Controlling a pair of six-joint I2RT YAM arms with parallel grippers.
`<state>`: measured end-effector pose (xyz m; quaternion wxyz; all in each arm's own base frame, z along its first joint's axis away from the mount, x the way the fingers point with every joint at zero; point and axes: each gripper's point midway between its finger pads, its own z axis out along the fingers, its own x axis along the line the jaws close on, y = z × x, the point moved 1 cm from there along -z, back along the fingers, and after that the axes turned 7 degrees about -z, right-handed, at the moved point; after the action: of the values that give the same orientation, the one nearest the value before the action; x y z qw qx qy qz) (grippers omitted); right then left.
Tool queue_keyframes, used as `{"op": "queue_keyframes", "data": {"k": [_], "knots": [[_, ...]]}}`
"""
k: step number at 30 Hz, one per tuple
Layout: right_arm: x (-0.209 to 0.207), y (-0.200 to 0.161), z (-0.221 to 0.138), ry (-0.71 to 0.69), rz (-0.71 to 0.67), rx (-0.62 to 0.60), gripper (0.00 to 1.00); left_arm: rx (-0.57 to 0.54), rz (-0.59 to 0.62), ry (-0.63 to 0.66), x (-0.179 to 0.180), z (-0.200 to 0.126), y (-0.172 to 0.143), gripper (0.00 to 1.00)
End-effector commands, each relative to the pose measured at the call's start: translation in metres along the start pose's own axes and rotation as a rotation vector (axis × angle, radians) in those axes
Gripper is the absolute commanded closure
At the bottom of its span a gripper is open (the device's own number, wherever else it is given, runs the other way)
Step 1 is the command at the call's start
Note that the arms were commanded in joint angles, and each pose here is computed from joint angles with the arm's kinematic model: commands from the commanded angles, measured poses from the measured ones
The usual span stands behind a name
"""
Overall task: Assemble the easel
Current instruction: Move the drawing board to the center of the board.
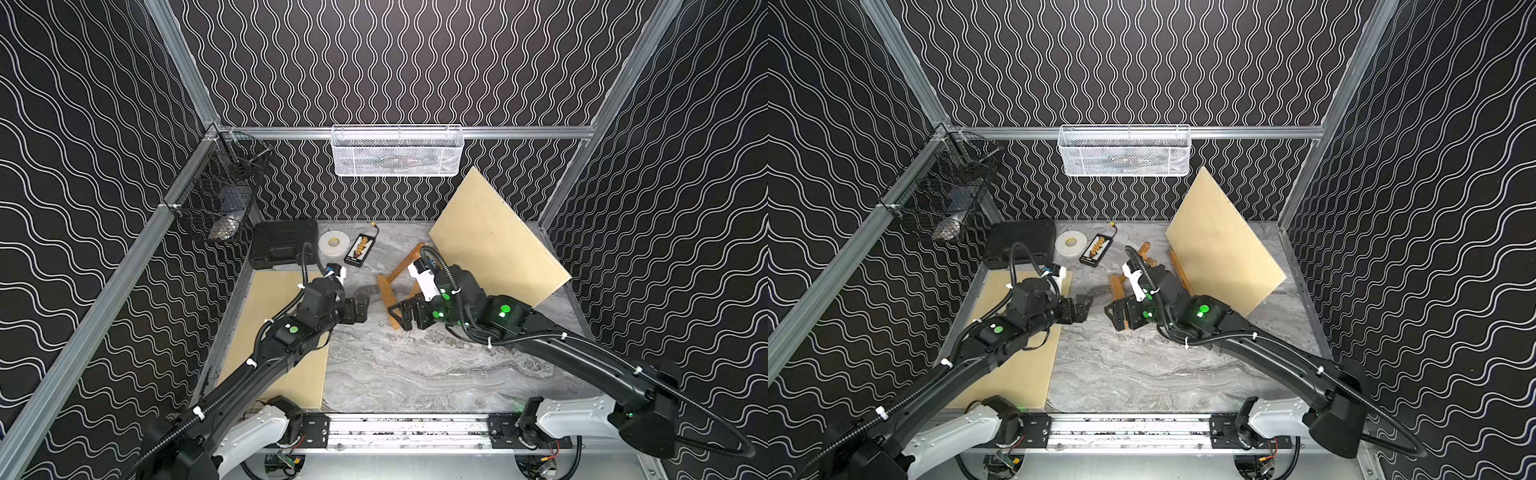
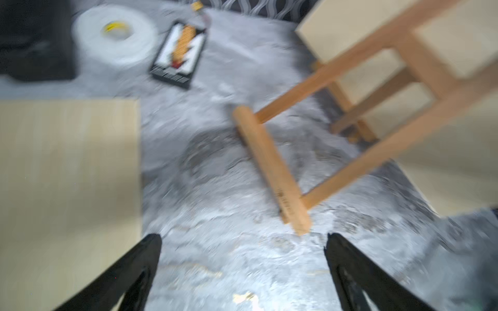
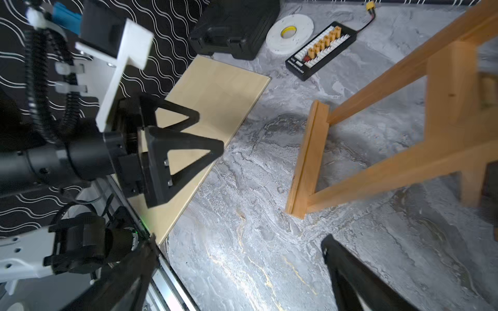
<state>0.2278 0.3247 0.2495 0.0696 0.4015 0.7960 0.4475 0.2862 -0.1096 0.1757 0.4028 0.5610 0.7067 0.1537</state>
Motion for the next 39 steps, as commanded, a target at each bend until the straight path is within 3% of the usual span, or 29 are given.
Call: {"op": "queue_keyframes", "data": {"k": [1,6,13,24,39], "knots": [[0.023,0.001,0.019,0.076,-0.030,-0.019,0.00,0.022,-0.225,0.259,0.059,-0.006,-0.021,0.01],[0.027,-0.021,0.049,0.124,0.008,0.026,0.00,0.080,-0.385,0.363,0.097,0.007,-0.037,0.01],[0.039,-0.043,0.083,0.182,0.060,0.100,0.00,0.000,-0.587,0.503,0.169,0.018,-0.012,0.01],[0.040,-0.061,0.114,0.190,0.063,0.167,0.00,-0.194,-0.711,0.563,0.255,0.009,0.031,0.01],[0.038,-0.081,0.154,0.166,0.165,0.255,0.00,-0.271,-0.751,0.685,0.320,-0.014,0.047,0.01]]}}
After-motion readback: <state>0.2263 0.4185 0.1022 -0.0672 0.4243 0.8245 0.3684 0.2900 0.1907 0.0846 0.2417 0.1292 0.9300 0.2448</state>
